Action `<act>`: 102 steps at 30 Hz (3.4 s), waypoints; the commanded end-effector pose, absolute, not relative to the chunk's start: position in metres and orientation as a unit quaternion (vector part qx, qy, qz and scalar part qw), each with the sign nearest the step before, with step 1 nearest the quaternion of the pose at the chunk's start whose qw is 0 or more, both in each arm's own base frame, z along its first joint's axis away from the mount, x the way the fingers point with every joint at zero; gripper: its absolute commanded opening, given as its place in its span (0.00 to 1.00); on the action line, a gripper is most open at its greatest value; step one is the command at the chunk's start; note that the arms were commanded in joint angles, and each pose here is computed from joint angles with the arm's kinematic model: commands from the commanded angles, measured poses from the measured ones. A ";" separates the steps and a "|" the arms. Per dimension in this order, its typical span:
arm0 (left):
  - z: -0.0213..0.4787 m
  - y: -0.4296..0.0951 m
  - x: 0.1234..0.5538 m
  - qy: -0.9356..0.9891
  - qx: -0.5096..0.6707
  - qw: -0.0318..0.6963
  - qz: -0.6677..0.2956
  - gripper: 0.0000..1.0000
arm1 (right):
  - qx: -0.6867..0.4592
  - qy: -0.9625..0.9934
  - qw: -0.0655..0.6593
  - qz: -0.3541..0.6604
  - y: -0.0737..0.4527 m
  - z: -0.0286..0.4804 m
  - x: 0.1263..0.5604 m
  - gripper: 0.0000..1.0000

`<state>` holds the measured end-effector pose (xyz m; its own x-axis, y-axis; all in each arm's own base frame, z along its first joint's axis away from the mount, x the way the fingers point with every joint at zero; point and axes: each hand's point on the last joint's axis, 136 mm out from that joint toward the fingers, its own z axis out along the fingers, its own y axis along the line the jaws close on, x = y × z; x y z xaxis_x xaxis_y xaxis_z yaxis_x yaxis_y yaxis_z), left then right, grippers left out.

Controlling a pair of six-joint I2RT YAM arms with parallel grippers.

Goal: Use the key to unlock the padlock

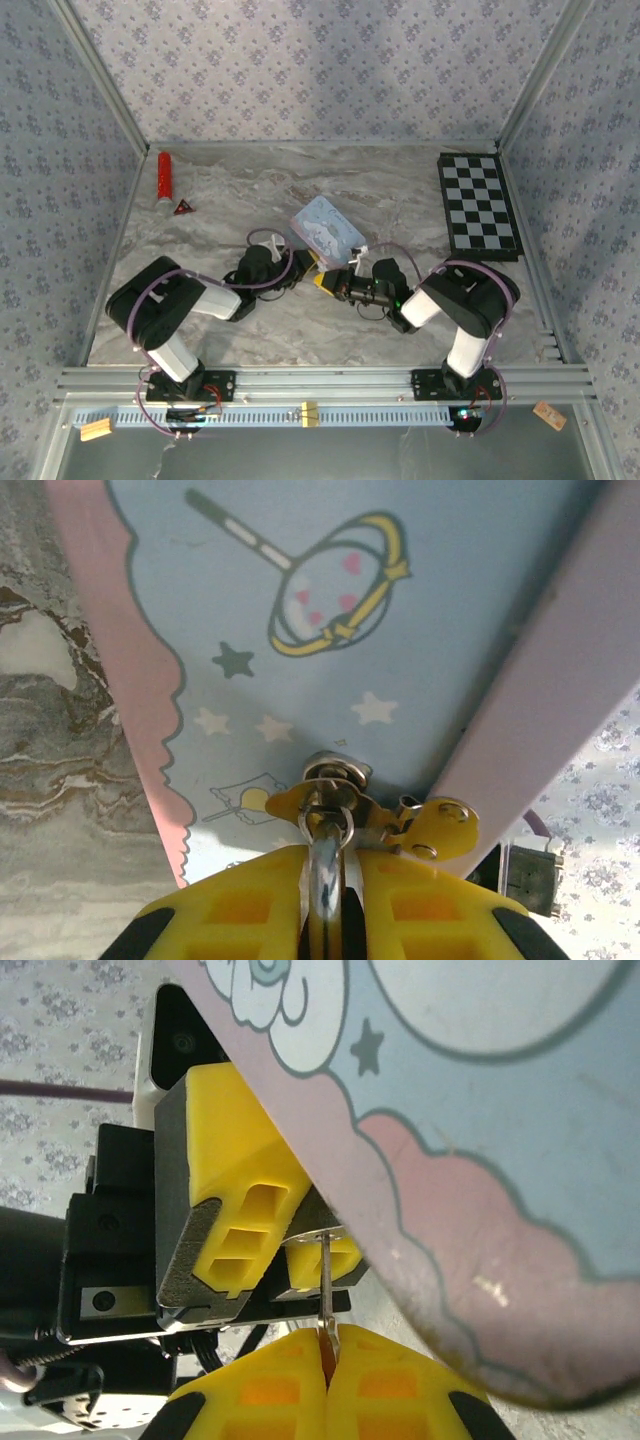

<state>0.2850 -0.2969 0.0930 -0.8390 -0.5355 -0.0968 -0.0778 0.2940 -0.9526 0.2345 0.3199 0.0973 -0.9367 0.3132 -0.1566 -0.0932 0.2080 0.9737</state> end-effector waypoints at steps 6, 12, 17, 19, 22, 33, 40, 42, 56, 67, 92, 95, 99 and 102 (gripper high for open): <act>0.127 -0.322 0.271 0.737 -0.173 0.187 -0.626 0.03 | 0.081 0.738 0.187 0.643 0.316 0.113 0.245 0.00; 0.131 -0.321 0.266 0.742 -0.165 0.188 -0.622 0.03 | 0.083 0.736 0.190 0.644 0.306 0.115 0.252 0.00; 0.134 -0.322 0.265 0.739 -0.159 0.192 -0.625 0.03 | 0.087 0.732 0.185 0.650 0.307 0.120 0.251 0.00; 0.136 -0.326 0.263 0.739 -0.153 0.193 -0.627 0.02 | 0.091 0.730 0.179 0.653 0.308 0.121 0.250 0.00; 0.136 -0.328 0.262 0.739 -0.146 0.197 -0.628 0.02 | 0.096 0.726 0.176 0.658 0.307 0.126 0.250 0.00; 0.136 -0.329 0.256 0.737 -0.117 0.218 -0.629 0.00 | 0.115 0.723 0.172 0.660 0.304 0.127 0.253 0.00; 0.136 -0.330 0.255 0.729 -0.116 0.218 -0.638 0.00 | 0.121 0.716 0.181 0.663 0.299 0.133 0.256 0.00; 0.135 -0.330 0.255 0.728 -0.116 0.217 -0.639 0.00 | 0.122 0.713 0.181 0.666 0.299 0.137 0.257 0.00; 0.131 -0.335 0.250 0.729 -0.109 0.209 -0.642 0.00 | 0.132 0.706 0.168 0.676 0.302 0.143 0.263 0.00; 0.131 -0.343 0.243 0.732 -0.107 0.193 -0.645 0.00 | 0.107 0.711 0.200 0.666 0.299 0.149 0.275 0.00; 0.133 -0.348 0.236 0.728 -0.117 0.199 -0.645 0.00 | 0.037 0.748 0.270 0.605 0.302 0.166 0.272 0.00; 0.134 -0.350 0.235 0.727 -0.113 0.201 -0.647 0.00 | 0.043 0.743 0.271 0.610 0.300 0.173 0.273 0.00; 0.136 -0.353 0.233 0.721 -0.109 0.201 -0.654 0.00 | 0.050 0.731 0.273 0.624 0.299 0.181 0.278 0.00; 0.138 -0.354 0.232 0.718 -0.106 0.201 -0.658 0.00 | 0.051 0.738 0.275 0.614 0.299 0.178 0.280 0.00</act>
<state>0.2824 -0.3153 0.1197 -0.7686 -0.6208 -0.1542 0.0335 0.2017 -0.9789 0.2402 0.2978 0.1197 -0.9368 0.2848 -0.2032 -0.1140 0.3006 0.9469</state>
